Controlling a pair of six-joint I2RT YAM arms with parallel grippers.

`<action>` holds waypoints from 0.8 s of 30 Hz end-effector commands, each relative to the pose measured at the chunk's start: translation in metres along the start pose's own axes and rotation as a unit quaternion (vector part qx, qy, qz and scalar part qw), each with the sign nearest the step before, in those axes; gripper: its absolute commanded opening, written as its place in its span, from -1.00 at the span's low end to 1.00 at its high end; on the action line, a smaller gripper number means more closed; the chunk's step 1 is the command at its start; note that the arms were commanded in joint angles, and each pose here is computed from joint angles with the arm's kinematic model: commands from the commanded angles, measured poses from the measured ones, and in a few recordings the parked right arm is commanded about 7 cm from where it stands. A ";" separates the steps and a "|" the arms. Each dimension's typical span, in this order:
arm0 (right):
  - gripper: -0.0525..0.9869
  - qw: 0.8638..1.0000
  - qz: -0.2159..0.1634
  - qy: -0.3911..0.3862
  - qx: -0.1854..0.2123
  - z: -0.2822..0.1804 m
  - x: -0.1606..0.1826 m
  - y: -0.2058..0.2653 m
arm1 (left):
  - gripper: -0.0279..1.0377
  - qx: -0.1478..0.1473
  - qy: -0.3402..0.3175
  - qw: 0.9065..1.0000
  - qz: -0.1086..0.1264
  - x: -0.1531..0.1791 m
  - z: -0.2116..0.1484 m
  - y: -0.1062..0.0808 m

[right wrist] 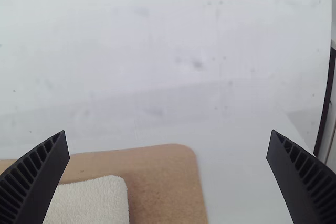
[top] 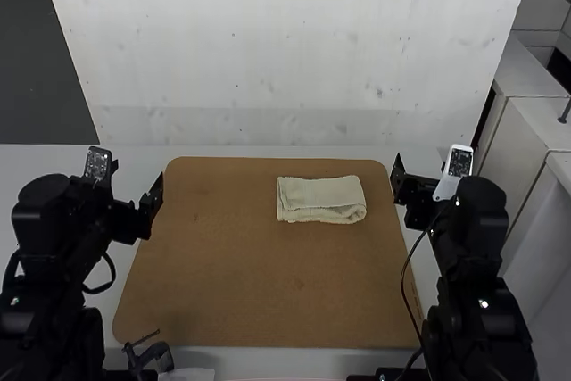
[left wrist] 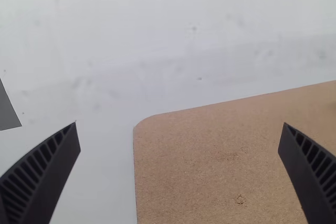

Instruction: Fold the towel.

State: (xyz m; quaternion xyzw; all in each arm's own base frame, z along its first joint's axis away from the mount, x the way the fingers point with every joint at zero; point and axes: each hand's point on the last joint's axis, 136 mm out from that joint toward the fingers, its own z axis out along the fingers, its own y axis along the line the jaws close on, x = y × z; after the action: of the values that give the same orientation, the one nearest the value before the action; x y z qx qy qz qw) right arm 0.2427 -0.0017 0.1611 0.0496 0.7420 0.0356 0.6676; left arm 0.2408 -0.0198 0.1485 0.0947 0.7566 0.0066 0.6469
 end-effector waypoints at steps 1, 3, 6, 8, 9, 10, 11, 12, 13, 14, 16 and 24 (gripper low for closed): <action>0.96 1.000 0.006 -0.003 -0.004 0.000 -0.003 0.001 | 0.88 0.007 -0.015 1.000 -0.003 -0.008 -0.002 -0.002; 0.96 1.000 0.005 -0.003 -0.006 0.000 -0.002 0.002 | 0.89 0.007 -0.014 1.000 -0.003 -0.008 -0.002 -0.001; 0.96 1.000 0.005 -0.003 -0.006 0.000 -0.003 0.003 | 0.90 0.006 -0.014 1.000 -0.004 -0.008 -0.002 -0.001; 0.96 1.000 0.005 -0.003 -0.006 0.000 -0.003 0.003 | 0.90 0.006 -0.014 1.000 -0.004 -0.008 -0.002 -0.001; 0.96 1.000 0.005 -0.001 -0.005 0.001 -0.001 0.002 | 0.90 0.006 -0.014 1.000 -0.004 -0.008 -0.002 -0.001; 0.96 1.000 0.005 -0.002 -0.006 0.001 -0.002 0.002 | 0.90 0.006 -0.014 1.000 -0.004 -0.008 -0.002 -0.001; 0.96 1.000 0.005 -0.002 -0.006 0.001 -0.002 0.002 | 0.90 0.005 -0.015 1.000 -0.004 -0.009 -0.002 -0.001; 0.96 1.000 0.005 -0.002 -0.006 0.001 -0.002 0.002 | 0.90 0.006 -0.014 1.000 -0.004 -0.008 -0.002 -0.001; 0.96 1.000 0.005 -0.002 -0.007 0.000 -0.002 0.003 | 0.90 0.006 -0.014 1.000 -0.004 -0.008 -0.002 -0.001; 0.96 1.000 0.005 -0.003 -0.007 0.000 -0.002 0.003 | 0.90 0.006 -0.014 1.000 -0.004 -0.008 -0.002 -0.001; 0.96 1.000 0.005 -0.003 -0.007 0.000 -0.003 0.003 | 0.90 0.006 -0.014 1.000 -0.004 -0.008 -0.002 -0.001; 0.96 1.000 0.005 -0.003 -0.007 0.000 -0.002 0.003 | 0.90 0.006 -0.014 1.000 -0.004 -0.008 -0.002 -0.001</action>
State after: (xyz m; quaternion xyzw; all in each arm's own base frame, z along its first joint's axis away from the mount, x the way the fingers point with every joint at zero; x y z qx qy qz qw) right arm 0.2427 -0.0017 0.1613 0.0510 0.7415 0.0369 0.6680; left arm 0.2406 -0.0223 0.1490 0.0978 0.7555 -0.0002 0.6478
